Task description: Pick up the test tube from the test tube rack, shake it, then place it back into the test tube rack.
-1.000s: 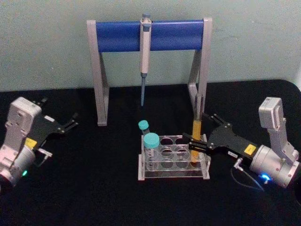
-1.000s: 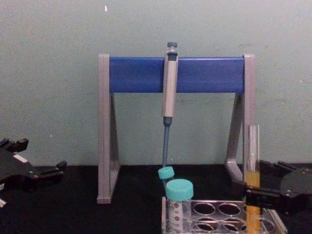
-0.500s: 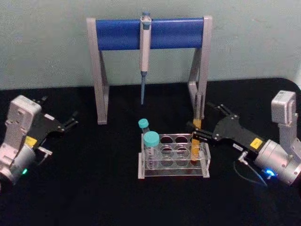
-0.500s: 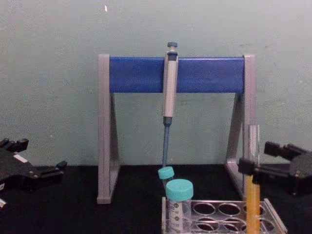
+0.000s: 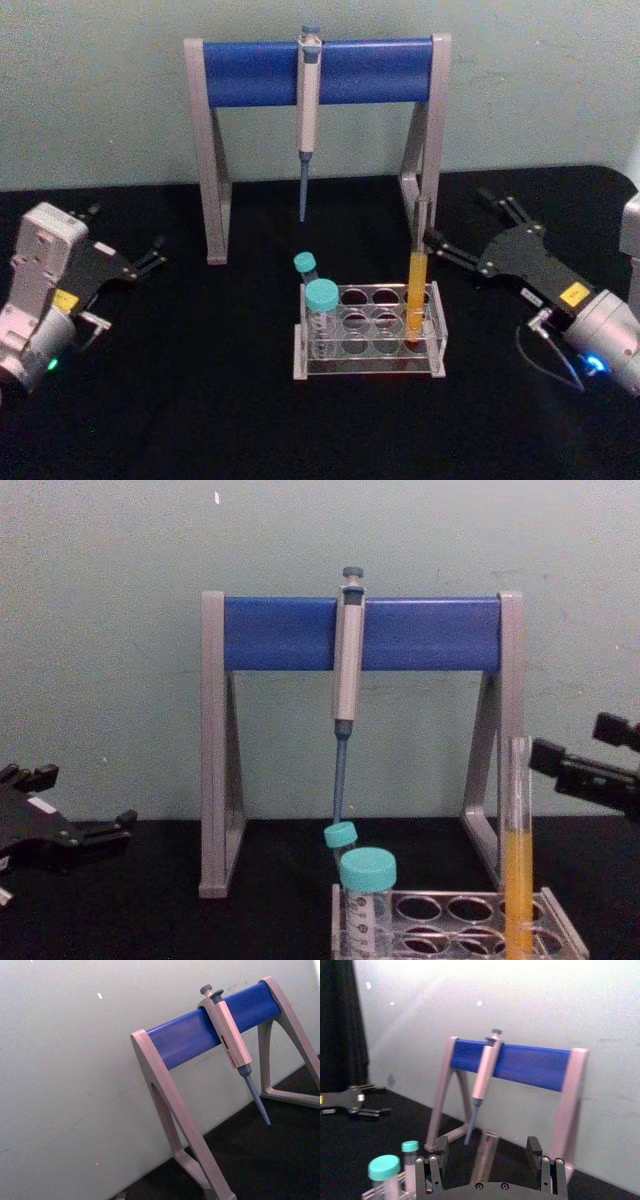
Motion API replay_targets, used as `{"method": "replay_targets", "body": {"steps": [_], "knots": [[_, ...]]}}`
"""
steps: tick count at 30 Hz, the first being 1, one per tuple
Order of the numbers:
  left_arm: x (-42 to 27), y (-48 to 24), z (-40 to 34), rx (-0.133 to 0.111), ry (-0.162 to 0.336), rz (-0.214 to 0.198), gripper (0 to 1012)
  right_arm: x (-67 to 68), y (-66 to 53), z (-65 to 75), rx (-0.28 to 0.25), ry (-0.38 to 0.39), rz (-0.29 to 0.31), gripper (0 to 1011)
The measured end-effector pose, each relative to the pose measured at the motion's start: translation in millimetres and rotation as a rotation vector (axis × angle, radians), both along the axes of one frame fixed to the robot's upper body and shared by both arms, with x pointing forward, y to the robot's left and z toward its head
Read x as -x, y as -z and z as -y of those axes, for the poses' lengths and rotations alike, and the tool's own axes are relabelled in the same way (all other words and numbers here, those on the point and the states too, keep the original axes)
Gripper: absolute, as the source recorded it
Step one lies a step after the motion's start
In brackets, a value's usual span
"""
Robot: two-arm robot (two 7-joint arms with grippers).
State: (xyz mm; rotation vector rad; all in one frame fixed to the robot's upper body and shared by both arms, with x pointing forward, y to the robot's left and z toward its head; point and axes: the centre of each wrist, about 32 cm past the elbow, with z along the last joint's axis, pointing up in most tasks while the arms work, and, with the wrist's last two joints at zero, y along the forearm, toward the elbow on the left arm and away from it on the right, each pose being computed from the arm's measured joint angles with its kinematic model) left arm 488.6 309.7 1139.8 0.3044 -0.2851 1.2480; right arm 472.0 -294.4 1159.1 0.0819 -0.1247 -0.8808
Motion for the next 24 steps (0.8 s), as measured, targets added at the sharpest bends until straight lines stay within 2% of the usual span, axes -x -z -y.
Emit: {"method": "replay_targets", "body": {"steps": [9,15,24], "knots": [[0.0,0.0,0.0,0.000,0.000,0.000,1001,7.1,2.5,3.8,-0.011,0.130,-0.021,1000],[0.0,0.0,0.0,0.000,0.000,0.000,1001,4.0,15.5,5.3,-0.007,0.197,-0.103,1000],[0.0,0.0,0.0,0.000,0.000,0.000,1001,-5.8,30.8,5.0,0.039,0.256,-0.165,1000]]}}
